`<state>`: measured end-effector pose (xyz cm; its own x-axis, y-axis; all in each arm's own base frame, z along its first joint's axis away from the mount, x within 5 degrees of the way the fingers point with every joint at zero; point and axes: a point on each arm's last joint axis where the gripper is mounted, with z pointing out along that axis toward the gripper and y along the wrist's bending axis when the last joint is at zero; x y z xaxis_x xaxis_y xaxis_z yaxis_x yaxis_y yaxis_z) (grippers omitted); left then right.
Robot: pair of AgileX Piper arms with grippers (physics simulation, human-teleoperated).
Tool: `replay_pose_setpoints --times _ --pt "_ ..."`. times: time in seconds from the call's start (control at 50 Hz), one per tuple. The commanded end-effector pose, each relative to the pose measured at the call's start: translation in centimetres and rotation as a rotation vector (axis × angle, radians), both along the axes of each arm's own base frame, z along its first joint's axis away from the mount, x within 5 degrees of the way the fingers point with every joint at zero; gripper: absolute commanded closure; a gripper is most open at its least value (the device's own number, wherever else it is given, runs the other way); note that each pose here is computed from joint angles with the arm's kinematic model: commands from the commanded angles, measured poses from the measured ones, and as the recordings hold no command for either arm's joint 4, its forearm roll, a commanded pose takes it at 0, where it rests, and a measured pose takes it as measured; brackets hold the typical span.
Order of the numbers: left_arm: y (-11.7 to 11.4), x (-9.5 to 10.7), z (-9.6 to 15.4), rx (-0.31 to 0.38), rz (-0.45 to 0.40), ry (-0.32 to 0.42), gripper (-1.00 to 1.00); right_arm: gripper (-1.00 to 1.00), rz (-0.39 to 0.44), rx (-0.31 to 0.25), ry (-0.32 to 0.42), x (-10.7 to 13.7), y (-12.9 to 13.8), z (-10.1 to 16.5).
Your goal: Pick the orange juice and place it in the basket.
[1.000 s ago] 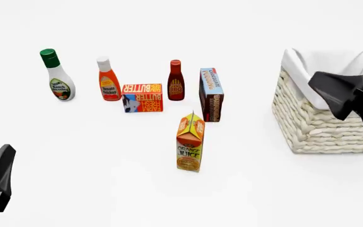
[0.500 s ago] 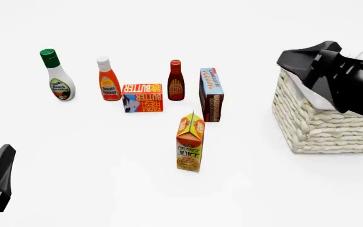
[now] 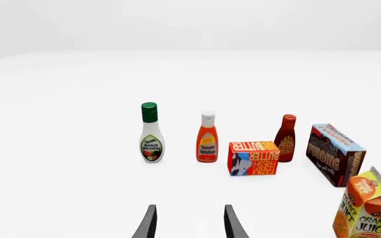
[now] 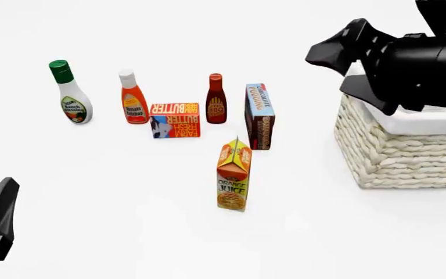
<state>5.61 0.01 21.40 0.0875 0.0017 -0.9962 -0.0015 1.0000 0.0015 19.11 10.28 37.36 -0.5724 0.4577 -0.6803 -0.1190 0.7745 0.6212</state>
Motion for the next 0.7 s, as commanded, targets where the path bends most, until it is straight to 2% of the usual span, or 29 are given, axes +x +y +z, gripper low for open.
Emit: replay_pose_setpoints --times 0.02,0.06,0.14,0.24,0.28,0.32,0.38,0.52,0.64,0.7 --pt "0.0 0.0 0.0 0.000 0.000 0.000 -1.00 -1.00 0.030 -0.001 0.098 1.0 2.0 0.2" --pt "0.0 0.0 0.0 0.000 0.000 0.000 -1.00 -1.00 0.048 -0.012 0.118 1.2 2.6 0.0" --pt "0.0 0.0 0.0 0.000 0.000 0.000 -1.00 -1.00 0.062 0.003 0.156 1.2 3.5 -0.4" --pt "0.0 0.0 0.0 0.000 0.000 0.000 -1.00 -1.00 0.070 -0.039 0.195 1.7 4.0 -0.4" --pt "0.0 0.0 0.0 0.000 0.000 0.000 -1.00 -1.00 0.074 -0.039 0.206 1.6 4.2 -0.5" --pt "0.0 0.0 0.0 0.000 0.000 0.000 -1.00 -1.00 0.071 -0.071 0.236 1.9 4.1 -0.6" --pt "0.0 0.0 0.0 0.000 0.000 0.000 -1.00 -1.00 0.072 -0.067 0.238 1.8 4.1 0.2" --pt "0.0 0.0 0.0 0.000 0.000 0.000 -1.00 -1.00 0.072 -0.110 0.296 2.3 4.5 0.9" --pt "0.0 0.0 0.0 0.000 0.000 0.000 -1.00 -1.00 0.077 -0.105 0.342 2.0 5.2 0.6" --pt "0.0 0.0 0.0 0.000 0.000 0.000 -1.00 -1.00 0.086 -0.069 0.353 1.4 5.9 0.5"
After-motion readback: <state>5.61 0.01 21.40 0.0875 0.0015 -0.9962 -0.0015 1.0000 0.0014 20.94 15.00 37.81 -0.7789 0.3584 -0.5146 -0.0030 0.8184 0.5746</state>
